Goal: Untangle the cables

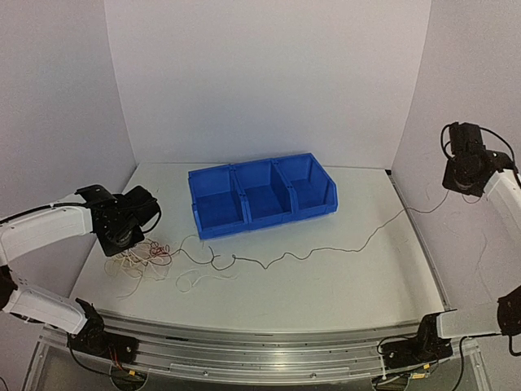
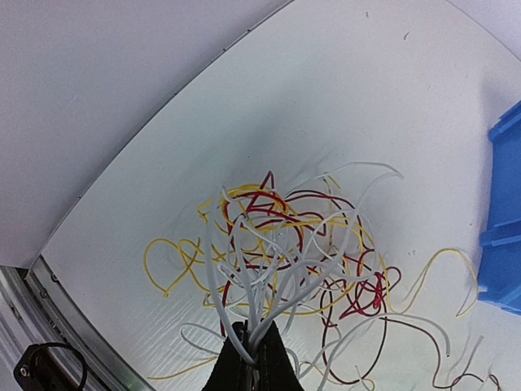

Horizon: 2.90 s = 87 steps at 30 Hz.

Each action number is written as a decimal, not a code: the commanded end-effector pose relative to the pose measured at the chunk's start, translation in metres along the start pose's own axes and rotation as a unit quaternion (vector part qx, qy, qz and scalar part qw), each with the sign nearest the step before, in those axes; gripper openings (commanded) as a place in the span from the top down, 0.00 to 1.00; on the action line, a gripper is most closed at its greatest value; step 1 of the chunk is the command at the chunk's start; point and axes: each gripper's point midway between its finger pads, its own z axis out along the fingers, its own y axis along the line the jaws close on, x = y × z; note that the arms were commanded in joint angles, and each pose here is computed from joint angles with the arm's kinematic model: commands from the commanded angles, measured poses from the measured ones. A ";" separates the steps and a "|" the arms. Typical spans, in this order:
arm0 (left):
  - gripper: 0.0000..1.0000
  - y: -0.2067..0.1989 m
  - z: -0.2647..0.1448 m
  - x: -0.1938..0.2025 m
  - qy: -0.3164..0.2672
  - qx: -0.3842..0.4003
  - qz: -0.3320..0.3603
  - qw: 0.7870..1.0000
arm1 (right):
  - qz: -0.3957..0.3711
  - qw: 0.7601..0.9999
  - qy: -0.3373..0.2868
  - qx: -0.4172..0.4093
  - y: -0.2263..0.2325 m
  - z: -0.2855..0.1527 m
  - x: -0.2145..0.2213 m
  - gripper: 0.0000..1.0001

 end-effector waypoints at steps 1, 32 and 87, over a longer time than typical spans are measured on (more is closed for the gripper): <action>1.00 0.022 0.003 -0.001 0.001 -0.037 0.007 0.999 | 0.024 1.000 -0.007 0.002 -0.014 -0.003 -0.025 1.00; 0.78 -0.126 -0.041 0.015 0.027 0.327 0.172 0.929 | 0.102 0.831 -0.035 -0.545 0.096 -0.184 -0.123 1.00; 1.00 -0.374 -0.108 0.187 0.010 0.485 0.425 0.764 | 0.165 0.696 0.078 -0.694 0.117 -0.238 -0.102 1.00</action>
